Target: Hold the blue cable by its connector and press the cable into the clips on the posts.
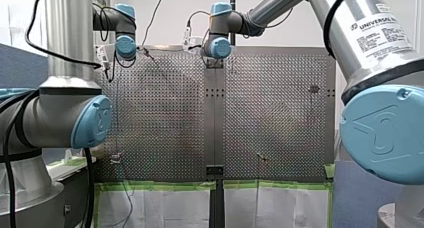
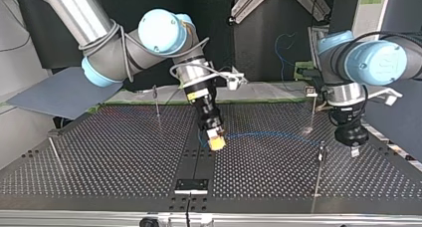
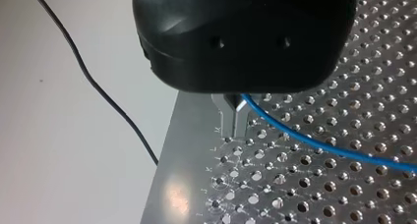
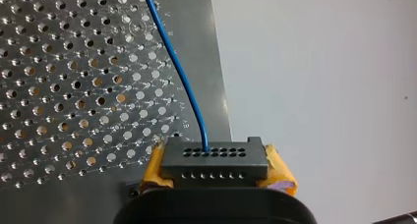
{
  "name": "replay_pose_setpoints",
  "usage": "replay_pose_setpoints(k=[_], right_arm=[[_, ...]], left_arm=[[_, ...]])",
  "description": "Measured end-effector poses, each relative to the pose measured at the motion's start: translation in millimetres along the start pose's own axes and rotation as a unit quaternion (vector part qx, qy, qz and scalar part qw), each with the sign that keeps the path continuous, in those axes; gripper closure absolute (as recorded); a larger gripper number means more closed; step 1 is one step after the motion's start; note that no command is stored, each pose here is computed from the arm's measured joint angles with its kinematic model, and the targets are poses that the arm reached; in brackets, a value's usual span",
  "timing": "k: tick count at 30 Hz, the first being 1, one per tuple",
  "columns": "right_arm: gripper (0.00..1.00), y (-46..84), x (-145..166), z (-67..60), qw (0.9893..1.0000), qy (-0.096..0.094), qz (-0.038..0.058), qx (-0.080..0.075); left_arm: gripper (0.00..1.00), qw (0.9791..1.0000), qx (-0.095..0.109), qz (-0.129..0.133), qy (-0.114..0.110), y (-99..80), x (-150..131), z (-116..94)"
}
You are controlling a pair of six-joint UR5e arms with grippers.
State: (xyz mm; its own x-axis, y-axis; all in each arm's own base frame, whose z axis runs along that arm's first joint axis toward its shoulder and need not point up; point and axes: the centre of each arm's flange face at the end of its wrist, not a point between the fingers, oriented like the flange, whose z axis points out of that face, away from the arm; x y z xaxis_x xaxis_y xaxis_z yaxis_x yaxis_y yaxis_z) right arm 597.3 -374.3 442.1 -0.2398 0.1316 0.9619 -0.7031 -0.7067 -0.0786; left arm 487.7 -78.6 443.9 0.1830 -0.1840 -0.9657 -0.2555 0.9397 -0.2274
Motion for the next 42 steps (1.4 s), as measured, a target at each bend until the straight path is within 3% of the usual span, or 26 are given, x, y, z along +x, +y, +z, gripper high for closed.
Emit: replay_pose_setpoints(k=[11,19,25,33,42], right_arm=[[1.0,9.2,-2.8,2.5,0.9999,-0.001,-0.0011,-0.012],[1.0,16.6,-14.0,7.5,0.9998,-0.006,-0.0032,-0.018],[1.0,24.8,-20.5,15.6,0.9997,-0.006,-0.0047,-0.022],[1.0,45.5,-35.7,35.5,0.9994,-0.009,-0.0065,-0.032],[1.0,53.9,-34.0,44.5,0.9994,-0.007,-0.0074,-0.032]], left_arm=[[1.0,0.9996,0.025,-0.006,0.013,1.2,13.3,22.5],[1.0,0.9989,0.033,-0.032,-0.004,0.6,-1.2,39.2],[1.0,0.9984,0.039,-0.04,-0.008,0.0,-9.0,56.6],[1.0,0.9979,0.042,-0.046,-0.017,5.4,-11.9,68.1],[1.0,0.998,0.044,-0.045,-0.005,11.5,-0.6,75.6]])
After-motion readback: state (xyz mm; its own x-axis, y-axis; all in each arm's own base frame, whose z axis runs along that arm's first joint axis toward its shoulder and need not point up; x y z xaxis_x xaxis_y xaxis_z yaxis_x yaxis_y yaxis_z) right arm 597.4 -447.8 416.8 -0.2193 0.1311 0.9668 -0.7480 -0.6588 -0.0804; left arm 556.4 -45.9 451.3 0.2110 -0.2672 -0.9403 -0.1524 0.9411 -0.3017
